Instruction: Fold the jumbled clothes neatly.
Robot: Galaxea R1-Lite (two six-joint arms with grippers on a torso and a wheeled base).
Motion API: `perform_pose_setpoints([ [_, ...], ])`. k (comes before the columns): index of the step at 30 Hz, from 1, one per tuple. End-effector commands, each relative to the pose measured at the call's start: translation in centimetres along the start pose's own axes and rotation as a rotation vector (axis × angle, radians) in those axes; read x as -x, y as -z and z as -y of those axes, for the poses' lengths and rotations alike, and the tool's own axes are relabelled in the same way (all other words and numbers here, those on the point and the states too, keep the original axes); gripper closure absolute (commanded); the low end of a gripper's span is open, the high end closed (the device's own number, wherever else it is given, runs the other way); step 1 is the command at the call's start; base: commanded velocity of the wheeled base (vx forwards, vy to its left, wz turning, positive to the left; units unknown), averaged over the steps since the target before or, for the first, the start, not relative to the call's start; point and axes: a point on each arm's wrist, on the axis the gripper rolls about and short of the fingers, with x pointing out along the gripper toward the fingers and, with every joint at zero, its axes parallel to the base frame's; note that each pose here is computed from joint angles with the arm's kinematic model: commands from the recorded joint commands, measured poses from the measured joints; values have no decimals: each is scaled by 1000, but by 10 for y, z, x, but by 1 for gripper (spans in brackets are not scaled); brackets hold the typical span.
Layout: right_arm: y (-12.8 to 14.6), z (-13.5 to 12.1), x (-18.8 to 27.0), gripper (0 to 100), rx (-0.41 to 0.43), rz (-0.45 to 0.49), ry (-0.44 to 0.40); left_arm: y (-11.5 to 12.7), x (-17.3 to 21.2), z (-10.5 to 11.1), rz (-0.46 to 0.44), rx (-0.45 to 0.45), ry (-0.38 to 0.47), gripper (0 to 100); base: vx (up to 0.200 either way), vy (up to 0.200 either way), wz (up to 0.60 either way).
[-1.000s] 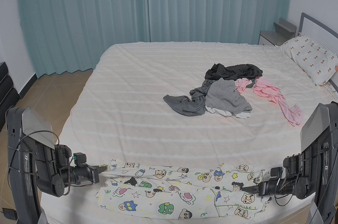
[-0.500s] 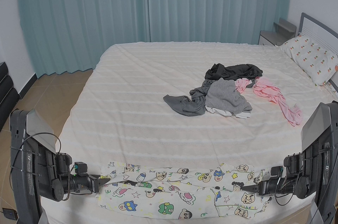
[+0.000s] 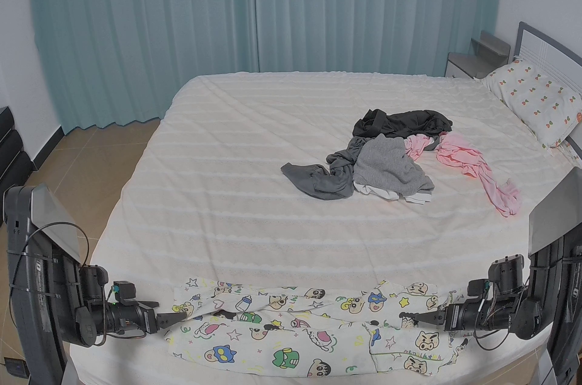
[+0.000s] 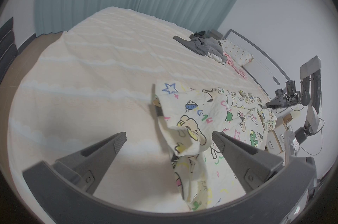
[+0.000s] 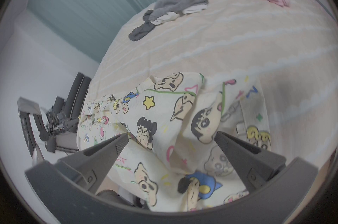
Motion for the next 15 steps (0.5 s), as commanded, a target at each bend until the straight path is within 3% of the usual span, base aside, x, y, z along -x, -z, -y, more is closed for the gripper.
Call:
perform_pose_setpoints([
  [1,-4,-11,20,0,-84,27,-12,-14,14,-5,81,-3,-42,0,0,0,0],
  [8,-1,-16,28,0,-200,-17,-43,-26,-5,12,88,66,22,0,0,0,0],
  [15,-2,-16,29,0,-201,-9,-45,-11,-47,29,5,38,-78,0,0,0,0],
])
